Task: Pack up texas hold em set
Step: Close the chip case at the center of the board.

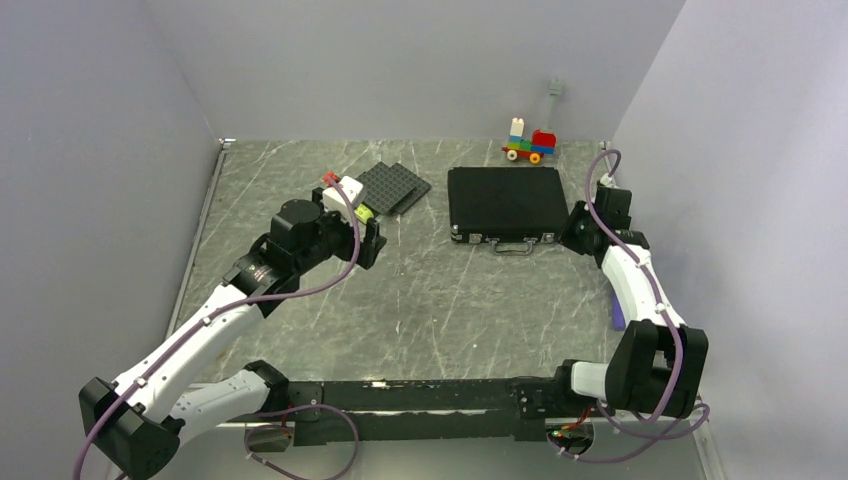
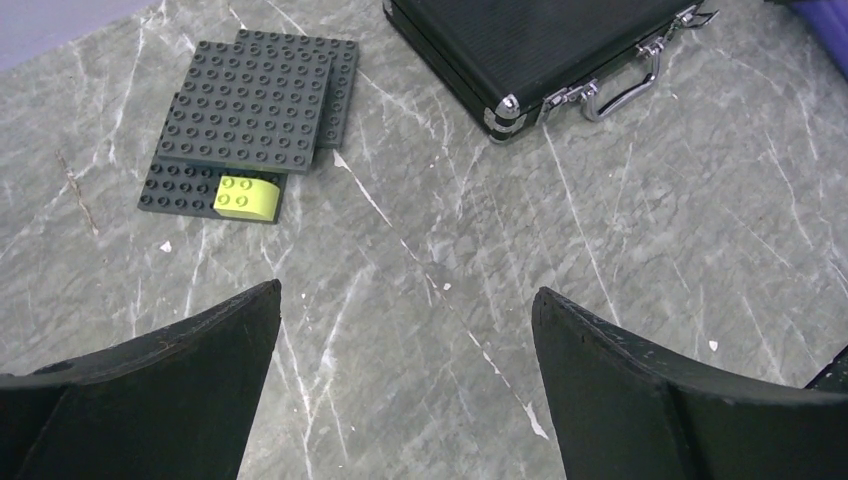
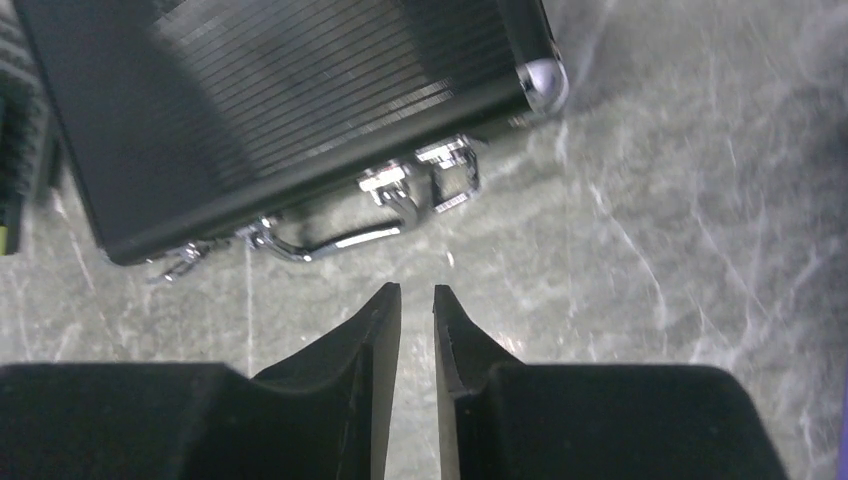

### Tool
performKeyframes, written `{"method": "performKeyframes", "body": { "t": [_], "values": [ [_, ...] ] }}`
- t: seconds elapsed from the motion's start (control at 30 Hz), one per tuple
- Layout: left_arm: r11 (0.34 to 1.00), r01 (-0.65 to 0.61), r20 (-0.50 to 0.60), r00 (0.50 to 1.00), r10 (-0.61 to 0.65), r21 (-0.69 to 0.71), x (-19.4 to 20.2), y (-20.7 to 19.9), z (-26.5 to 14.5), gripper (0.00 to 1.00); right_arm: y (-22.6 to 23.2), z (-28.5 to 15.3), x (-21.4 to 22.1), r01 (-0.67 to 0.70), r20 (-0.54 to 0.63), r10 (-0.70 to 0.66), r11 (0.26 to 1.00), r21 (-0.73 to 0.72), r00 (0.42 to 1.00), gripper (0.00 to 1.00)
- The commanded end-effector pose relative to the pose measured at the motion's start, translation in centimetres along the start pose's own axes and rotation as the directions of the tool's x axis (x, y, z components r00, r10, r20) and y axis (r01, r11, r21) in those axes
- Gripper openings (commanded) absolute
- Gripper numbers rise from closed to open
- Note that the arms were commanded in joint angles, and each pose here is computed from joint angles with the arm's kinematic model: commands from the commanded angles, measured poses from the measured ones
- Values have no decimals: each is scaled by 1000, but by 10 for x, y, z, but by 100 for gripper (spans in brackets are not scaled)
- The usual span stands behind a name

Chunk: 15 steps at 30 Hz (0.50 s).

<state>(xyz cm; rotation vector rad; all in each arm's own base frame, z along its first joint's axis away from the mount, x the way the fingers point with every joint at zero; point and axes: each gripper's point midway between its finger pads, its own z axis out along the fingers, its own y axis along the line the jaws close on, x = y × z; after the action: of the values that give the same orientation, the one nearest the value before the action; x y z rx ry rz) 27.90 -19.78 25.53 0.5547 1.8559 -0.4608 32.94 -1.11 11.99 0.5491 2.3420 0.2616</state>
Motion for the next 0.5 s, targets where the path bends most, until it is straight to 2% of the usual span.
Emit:
{"method": "performKeyframes", "body": {
  "t": [0.0, 0.2, 0.47],
  "values": [
    [999, -23, 72, 997, 25, -25, -19, 5, -7, 99, 19, 6, -41, 24, 143, -11, 995, -92, 990, 22],
    [1000, -14, 59, 998, 13, 6, -13, 0, -5, 98, 18, 26, -49, 31, 140, -18, 995, -94, 990, 18],
    [1000, -17, 65, 998, 17, -6, -15, 2, -7, 98, -1, 58, -22, -13, 49, 16, 998, -61, 999, 16]
  ]
}}
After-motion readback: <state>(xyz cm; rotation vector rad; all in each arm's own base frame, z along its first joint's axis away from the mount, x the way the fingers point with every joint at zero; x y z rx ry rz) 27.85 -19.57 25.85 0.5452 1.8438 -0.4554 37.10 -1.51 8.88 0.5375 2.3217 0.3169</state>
